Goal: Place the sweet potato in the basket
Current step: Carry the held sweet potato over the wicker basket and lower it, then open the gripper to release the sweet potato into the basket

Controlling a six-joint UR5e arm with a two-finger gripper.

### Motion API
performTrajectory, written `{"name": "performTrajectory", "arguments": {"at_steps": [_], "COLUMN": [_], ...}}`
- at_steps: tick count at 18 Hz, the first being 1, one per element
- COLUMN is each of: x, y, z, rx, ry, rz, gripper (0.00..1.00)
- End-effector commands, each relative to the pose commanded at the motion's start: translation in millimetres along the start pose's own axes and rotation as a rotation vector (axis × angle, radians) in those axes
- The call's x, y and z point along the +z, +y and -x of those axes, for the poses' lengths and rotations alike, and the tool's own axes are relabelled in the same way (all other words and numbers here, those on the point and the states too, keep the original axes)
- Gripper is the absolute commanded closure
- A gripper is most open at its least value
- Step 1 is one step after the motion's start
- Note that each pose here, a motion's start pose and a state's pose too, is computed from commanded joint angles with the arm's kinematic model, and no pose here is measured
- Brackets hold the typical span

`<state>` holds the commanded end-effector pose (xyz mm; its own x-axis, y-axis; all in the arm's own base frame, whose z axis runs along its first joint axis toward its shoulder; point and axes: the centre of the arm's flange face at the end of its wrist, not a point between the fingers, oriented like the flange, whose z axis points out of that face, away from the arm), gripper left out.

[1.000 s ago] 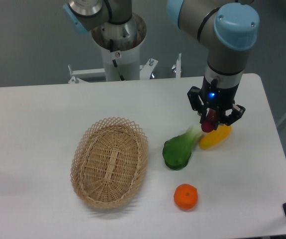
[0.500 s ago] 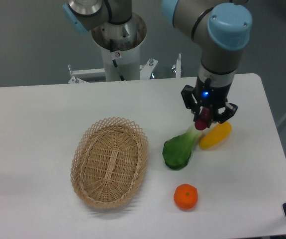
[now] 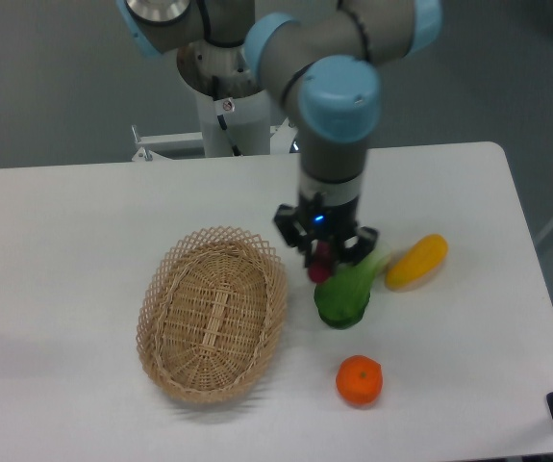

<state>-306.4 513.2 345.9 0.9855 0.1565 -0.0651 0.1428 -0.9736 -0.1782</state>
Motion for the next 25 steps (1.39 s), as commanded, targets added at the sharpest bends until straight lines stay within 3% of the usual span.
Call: {"name": "performTrajectory", "arguments": {"at_steps": [5, 10, 19, 22, 25], "x": [46, 92, 110, 110, 105], "y": [-39, -52, -49, -49, -53], "z": [-60, -94, -107, -106, -104], "rx": [-0.046, 0.025, 0.239, 0.241, 0.232], "ry": [-0.009, -0.051, -0.053, -0.059, -0.07], "rz": [-0.055, 0.014, 0.059, 0.059, 0.049], "gripper": [0.76, 0.76, 0.74, 0.73, 0.53]}}
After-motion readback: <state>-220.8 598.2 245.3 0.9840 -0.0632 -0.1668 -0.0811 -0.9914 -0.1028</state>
